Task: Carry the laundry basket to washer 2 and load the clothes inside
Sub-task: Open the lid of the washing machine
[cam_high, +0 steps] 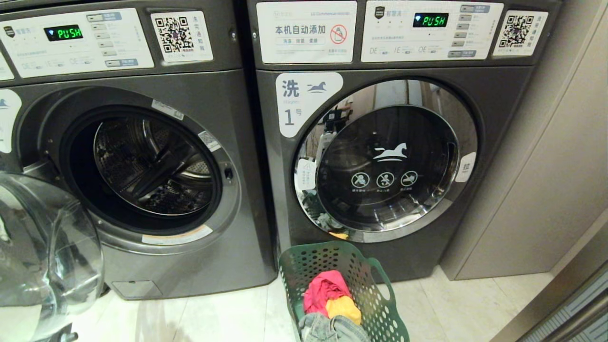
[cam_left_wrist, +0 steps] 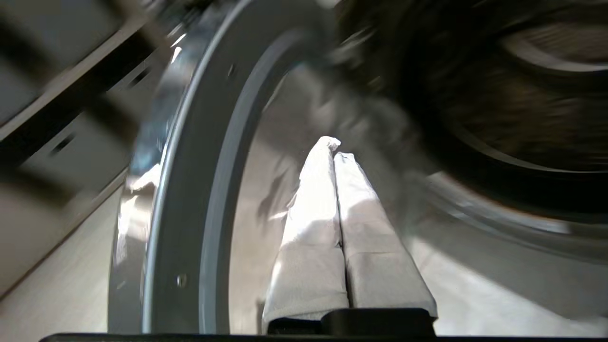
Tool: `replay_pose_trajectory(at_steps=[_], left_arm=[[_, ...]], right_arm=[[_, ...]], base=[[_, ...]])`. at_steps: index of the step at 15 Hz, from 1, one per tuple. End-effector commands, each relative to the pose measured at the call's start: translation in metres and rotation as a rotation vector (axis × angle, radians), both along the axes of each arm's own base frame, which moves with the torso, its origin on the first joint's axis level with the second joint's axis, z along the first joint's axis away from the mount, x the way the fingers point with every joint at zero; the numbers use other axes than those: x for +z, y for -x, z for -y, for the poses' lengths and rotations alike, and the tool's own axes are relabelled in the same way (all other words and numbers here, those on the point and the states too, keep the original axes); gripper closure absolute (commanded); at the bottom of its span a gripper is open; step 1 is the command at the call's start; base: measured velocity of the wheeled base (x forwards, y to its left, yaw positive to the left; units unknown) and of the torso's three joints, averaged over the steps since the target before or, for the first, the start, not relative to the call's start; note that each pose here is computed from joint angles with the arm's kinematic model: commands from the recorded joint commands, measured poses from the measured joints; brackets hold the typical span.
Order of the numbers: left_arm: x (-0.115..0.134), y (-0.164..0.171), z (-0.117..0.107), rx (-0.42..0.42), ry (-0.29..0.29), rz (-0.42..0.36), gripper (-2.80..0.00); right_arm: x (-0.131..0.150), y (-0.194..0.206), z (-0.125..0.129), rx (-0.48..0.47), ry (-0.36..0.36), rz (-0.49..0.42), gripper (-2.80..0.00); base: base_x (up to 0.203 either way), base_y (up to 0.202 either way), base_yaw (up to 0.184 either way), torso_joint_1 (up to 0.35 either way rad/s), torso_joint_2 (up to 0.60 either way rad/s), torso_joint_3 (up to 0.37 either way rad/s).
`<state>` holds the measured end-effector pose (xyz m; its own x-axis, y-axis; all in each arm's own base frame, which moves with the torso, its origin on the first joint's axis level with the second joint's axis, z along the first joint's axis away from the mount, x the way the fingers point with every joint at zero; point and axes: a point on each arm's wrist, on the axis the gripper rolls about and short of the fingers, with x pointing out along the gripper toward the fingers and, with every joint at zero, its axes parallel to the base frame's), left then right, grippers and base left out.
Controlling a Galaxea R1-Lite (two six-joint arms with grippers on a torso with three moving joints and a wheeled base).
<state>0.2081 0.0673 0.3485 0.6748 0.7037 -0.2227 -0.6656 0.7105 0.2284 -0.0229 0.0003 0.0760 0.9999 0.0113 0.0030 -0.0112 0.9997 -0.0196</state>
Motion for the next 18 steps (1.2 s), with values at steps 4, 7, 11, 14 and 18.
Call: replay_pose_trajectory(at_steps=[4, 7, 11, 14, 18], left_arm=[[-0.069, -0.063, -0.013, 0.481, -0.071, -0.219, 0.00], [-0.074, -0.061, -0.022, 0.534, -0.078, -0.248, 0.00], [-0.073, -0.054, -0.040, 0.609, -0.073, -0.247, 0.00], [-0.070, -0.046, -0.065, 0.702, -0.063, -0.231, 0.00], [-0.075, -0.022, -0.128, 0.905, -0.026, -0.218, 0.00]], right_arm=[[0.000, 0.000, 0.000, 0.001, 0.000, 0.000, 0.00], [0.000, 0.000, 0.000, 0.001, 0.000, 0.000, 0.00], [0.000, 0.000, 0.000, 0.001, 0.000, 0.000, 0.00], [0.000, 0.000, 0.000, 0.001, 0.000, 0.000, 0.00], [0.000, 0.000, 0.000, 0.001, 0.000, 0.000, 0.00]], base=[[0.000, 0.000, 0.000, 0.000, 0.00, 0.000], [0.000, 0.000, 0.000, 0.000, 0.00, 0.000], [0.000, 0.000, 0.000, 0.000, 0.00, 0.000], [0.000, 0.000, 0.000, 0.000, 0.00, 0.000], [0.000, 0.000, 0.000, 0.000, 0.00, 0.000]])
